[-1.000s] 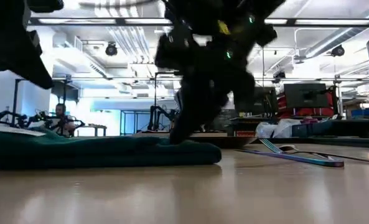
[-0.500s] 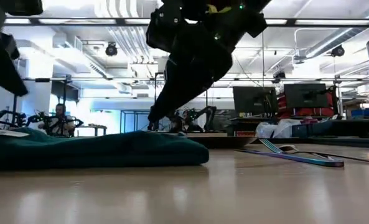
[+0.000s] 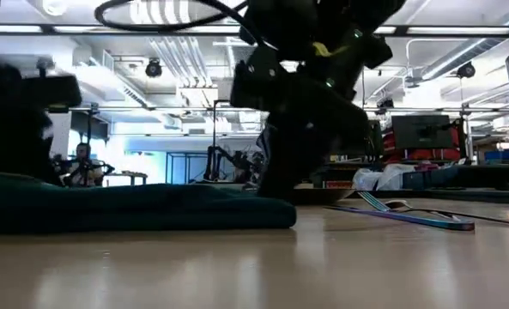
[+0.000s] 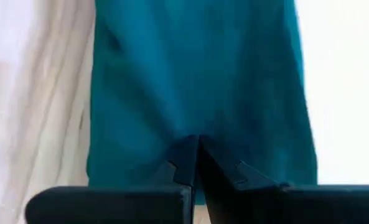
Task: Set table place
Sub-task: Fold the green napkin
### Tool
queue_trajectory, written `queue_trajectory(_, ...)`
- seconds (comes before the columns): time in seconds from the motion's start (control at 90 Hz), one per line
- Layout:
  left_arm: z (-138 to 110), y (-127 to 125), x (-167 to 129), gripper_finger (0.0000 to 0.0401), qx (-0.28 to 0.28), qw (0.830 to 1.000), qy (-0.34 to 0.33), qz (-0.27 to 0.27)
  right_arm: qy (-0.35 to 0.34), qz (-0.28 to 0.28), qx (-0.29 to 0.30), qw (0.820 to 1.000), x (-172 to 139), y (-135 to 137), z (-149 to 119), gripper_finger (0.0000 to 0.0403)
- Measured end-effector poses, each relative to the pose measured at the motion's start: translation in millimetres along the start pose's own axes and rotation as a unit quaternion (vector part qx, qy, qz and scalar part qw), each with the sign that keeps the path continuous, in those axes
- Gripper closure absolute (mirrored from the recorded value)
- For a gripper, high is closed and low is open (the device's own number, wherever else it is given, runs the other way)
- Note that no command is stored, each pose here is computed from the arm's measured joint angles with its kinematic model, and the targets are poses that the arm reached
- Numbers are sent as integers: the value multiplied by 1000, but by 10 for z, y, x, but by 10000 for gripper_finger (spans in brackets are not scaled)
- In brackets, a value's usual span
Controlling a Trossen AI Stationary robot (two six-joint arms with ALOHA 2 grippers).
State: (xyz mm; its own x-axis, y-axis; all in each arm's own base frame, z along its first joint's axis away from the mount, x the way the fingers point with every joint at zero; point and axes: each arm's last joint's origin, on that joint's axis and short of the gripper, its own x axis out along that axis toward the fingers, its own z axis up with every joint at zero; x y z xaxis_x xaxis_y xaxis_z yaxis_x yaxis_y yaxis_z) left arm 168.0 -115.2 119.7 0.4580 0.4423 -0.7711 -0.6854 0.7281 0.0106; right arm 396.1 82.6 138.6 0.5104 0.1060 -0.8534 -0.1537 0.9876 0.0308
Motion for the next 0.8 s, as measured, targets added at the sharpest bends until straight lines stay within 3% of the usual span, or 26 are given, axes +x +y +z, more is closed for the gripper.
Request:
queue_trajectory(0.189,124,-29,-144,326,-38,998,-9,-39,-13,5,6,1000,-198,35,136,401)
queue_trajectory(0.322,359,-262,-428,326,-23,990,-40,-132,-67,29,4,997,-346,110,322,401)
queue_trajectory(0.478,448,-520,-521,326,18,969,-80,-231,-136,56,-2,989,-243,252,391,401)
queue_trajectory(0.689,118,-531,-138,326,88,979,3,-184,-88,49,29,995,146,288,205,401)
queue_trajectory(0.8,-9,-475,-1,326,78,986,29,-147,-54,46,56,996,188,293,137,401)
